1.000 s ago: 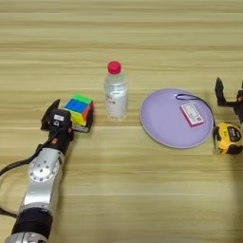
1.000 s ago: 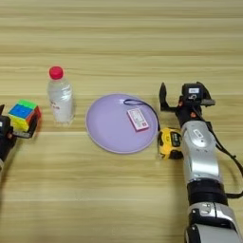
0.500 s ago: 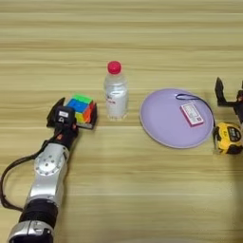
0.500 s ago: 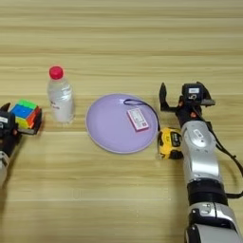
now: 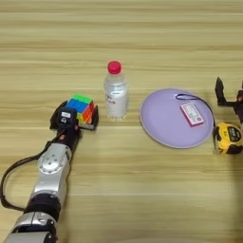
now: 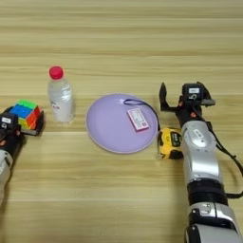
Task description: Move the objects on the table
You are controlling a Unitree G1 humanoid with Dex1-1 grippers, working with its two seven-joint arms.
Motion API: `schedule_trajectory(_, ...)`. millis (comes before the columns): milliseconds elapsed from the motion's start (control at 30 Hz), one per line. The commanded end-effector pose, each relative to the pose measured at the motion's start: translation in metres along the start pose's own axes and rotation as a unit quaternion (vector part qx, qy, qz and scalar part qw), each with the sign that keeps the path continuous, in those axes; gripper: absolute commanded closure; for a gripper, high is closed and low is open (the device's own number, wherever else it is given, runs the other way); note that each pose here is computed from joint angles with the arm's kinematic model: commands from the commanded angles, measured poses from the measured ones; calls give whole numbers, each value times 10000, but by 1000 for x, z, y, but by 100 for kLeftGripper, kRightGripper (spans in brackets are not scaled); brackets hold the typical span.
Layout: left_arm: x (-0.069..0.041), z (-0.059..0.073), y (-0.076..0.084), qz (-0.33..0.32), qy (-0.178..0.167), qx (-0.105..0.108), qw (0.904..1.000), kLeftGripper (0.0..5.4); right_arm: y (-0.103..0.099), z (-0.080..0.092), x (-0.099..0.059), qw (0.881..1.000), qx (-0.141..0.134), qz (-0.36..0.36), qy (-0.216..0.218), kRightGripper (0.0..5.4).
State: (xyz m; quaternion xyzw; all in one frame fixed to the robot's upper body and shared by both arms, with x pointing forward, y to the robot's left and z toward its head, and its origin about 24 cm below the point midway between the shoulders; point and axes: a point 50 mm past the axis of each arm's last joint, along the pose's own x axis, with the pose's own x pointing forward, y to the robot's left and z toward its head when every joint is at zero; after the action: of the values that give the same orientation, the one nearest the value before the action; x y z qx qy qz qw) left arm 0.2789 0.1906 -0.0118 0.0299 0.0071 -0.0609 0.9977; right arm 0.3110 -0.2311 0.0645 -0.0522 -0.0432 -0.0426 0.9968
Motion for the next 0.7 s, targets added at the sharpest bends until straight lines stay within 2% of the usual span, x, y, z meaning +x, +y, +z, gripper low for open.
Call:
schedule_trajectory(33, 1, -2, 2, 46, 9, -44, 10000, 56, -3, 4, 2, 10000, -32, 7, -66, 0)
schedule_trajectory(233, 0, -1, 3, 74, -61, -34, 9999, 124, -2, 4, 1, 10000, -35, 12, -65, 0)
schedule_trajectory(400, -5, 5, 1, 27, -281, 18, 9996, 177, -2, 4, 2, 10000, -35, 11, -66, 0)
schedule_trajectory(533, -11, 14, -8, -118, -509, 44, 9986, 212, -2, 4, 2, 10000, -35, 13, -66, 0)
schedule_trajectory(700, -21, 30, -16, -268, -785, 73, 9965, 212, -1, 4, 2, 10000, -32, 12, -68, 0)
